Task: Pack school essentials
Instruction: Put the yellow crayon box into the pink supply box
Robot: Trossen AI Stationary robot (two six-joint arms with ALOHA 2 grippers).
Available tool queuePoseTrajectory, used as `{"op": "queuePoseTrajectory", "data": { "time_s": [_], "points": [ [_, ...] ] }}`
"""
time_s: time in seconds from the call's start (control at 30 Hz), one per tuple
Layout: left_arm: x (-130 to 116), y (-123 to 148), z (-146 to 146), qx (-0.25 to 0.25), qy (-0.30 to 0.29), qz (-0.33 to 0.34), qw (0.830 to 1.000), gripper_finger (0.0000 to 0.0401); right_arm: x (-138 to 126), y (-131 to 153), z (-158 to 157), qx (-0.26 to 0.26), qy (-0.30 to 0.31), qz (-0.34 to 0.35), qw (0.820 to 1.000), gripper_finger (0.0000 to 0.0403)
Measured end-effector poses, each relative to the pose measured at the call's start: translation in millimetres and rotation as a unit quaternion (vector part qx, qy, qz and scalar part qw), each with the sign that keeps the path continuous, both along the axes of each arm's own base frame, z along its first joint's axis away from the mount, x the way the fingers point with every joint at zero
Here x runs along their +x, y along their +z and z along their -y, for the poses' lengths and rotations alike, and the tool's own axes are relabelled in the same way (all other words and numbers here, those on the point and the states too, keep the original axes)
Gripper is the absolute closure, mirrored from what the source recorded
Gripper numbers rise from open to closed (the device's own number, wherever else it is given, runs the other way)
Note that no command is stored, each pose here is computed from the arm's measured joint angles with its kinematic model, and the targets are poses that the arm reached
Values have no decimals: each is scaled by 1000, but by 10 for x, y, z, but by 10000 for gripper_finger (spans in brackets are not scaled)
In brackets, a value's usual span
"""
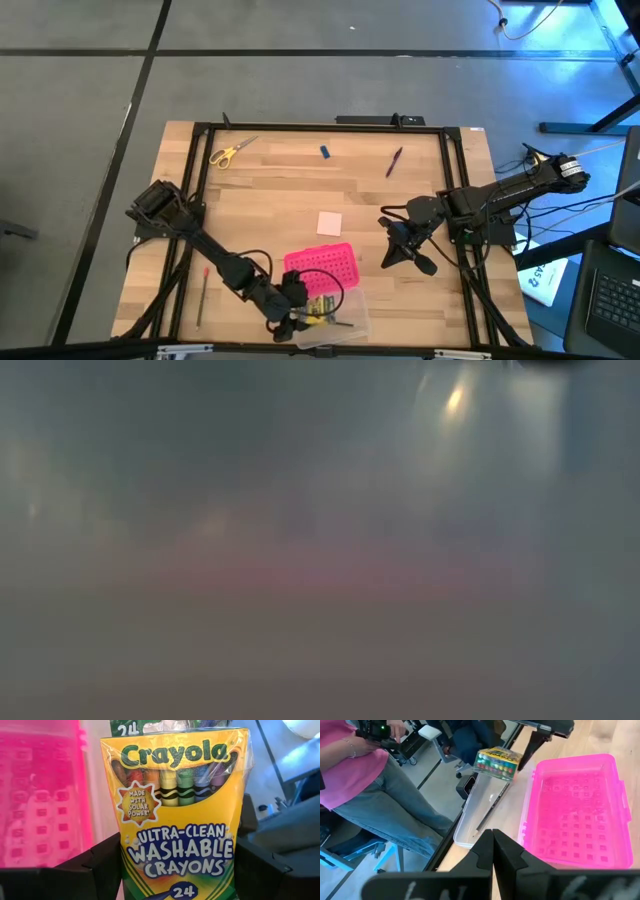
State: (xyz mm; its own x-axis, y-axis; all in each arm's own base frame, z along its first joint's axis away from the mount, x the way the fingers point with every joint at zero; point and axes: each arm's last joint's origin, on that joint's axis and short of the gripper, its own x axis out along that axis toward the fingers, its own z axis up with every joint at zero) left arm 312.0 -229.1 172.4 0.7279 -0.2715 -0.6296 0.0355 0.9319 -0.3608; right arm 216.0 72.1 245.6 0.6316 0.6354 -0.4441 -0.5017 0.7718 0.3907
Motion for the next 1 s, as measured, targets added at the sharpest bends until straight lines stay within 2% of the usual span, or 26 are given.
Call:
{"op": "queuePoseTrajectory", "data": {
  "time_s": [0.5, 0.67, 1.0],
  "points": [
    [7, -110, 32, 2, -6, -14, 1000, 112, 2, 1, -1, 0, 0, 1, 1000, 397],
    [29, -176, 45, -15, -8, -24, 1000, 112, 2, 0, 0, 0, 0, 0, 1000, 397],
    [70, -226, 42, -36, -5, -28, 999, 88, 2, 1, 0, 0, 0, 1, 1000, 397]
  ]
}}
